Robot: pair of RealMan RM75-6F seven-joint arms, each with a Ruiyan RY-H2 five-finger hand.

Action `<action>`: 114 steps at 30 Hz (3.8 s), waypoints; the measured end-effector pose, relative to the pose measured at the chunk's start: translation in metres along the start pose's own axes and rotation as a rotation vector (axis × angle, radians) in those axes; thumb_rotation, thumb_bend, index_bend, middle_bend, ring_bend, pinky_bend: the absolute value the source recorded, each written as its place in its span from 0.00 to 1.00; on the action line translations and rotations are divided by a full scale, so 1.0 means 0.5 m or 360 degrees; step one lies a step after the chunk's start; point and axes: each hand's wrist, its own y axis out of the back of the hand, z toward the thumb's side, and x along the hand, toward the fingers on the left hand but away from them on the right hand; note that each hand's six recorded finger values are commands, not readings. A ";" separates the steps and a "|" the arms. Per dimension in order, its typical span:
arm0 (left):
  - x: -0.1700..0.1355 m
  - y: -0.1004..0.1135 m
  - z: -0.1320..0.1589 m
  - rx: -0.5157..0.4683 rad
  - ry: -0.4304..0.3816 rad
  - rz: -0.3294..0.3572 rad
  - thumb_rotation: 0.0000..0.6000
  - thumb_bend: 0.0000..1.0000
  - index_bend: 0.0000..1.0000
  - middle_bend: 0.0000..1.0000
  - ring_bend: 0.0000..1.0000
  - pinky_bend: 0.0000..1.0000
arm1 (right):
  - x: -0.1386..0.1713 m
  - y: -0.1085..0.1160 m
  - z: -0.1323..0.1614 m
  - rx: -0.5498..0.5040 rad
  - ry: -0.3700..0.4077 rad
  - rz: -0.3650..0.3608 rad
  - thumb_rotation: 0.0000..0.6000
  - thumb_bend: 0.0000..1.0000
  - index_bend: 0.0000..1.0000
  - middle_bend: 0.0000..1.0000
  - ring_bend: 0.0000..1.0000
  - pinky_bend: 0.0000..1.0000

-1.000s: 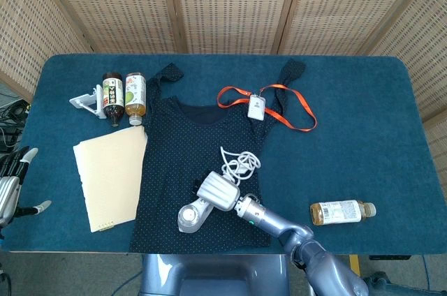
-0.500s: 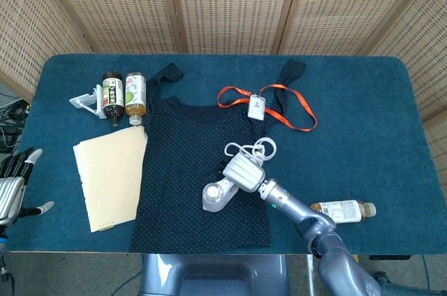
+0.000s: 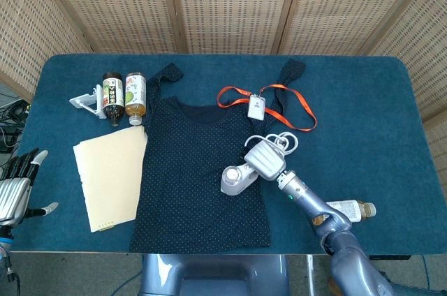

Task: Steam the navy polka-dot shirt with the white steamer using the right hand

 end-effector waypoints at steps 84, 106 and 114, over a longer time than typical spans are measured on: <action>-0.012 0.011 0.007 -0.0027 -0.0039 0.0022 1.00 0.00 0.00 0.00 0.00 0.00 | 0.078 0.006 0.182 0.0188 0.0597 -0.0151 1.00 1.00 0.86 0.70 0.80 1.00; -0.019 0.008 0.014 -0.0014 -0.0062 0.0027 1.00 0.00 0.00 0.00 0.00 0.00 | 0.068 0.039 -0.016 0.0402 0.0234 -0.0106 1.00 1.00 0.86 0.70 0.80 1.00; -0.018 0.009 0.013 -0.0011 -0.0054 0.0032 1.00 0.00 0.00 0.00 0.00 0.00 | 0.033 0.100 -0.181 0.0508 -0.0167 -0.0114 1.00 1.00 0.86 0.70 0.80 1.00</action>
